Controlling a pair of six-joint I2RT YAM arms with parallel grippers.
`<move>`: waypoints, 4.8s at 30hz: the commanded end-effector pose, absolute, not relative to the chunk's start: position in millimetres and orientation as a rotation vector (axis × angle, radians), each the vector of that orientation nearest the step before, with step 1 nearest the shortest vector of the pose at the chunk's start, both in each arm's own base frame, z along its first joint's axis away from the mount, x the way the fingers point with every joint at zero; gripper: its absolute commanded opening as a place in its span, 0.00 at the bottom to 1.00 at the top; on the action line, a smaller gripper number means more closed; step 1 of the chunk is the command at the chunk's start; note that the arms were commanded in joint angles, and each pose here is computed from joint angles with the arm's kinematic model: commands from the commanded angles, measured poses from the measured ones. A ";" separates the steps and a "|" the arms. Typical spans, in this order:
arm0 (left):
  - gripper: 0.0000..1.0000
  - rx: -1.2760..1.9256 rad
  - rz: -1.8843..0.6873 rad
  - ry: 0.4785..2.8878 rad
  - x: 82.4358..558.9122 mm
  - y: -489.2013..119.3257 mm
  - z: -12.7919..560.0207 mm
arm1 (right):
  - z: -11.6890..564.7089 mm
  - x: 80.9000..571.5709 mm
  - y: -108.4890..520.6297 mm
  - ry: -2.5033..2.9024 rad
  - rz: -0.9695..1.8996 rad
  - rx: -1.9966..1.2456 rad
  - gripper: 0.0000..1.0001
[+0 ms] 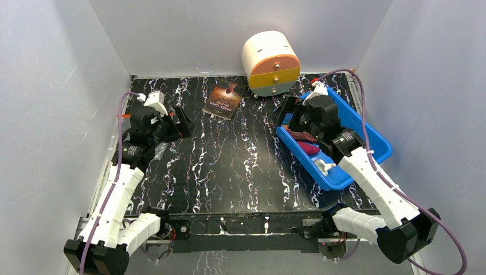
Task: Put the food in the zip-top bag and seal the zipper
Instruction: Pick up the zipper food storage bag at the center of the board.
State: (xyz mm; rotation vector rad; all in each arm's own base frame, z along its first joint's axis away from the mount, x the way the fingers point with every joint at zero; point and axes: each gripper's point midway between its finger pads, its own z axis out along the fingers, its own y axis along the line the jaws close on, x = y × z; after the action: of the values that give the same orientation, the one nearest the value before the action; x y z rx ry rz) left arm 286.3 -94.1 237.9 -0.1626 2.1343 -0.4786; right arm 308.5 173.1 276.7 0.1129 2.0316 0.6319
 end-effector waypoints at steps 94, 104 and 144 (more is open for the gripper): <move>0.00 0.301 -0.844 2.284 257.2 -176.9 210.6 | 308.2 328.9 263.6 2.016 0.990 -0.016 0.76; 0.00 0.384 -0.983 2.238 236.2 -189.8 186.5 | 306.4 360.7 279.8 2.053 1.149 0.445 0.76; 0.46 0.010 -0.935 2.193 244.4 -173.6 225.3 | 309.3 376.0 311.6 1.981 1.013 -0.210 0.00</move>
State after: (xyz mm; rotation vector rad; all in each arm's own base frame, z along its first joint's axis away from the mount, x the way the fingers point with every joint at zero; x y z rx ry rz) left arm 222.3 -187.9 185.7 0.2572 2.2434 -1.0320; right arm 369.9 316.1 235.6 0.0462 2.3215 1.0648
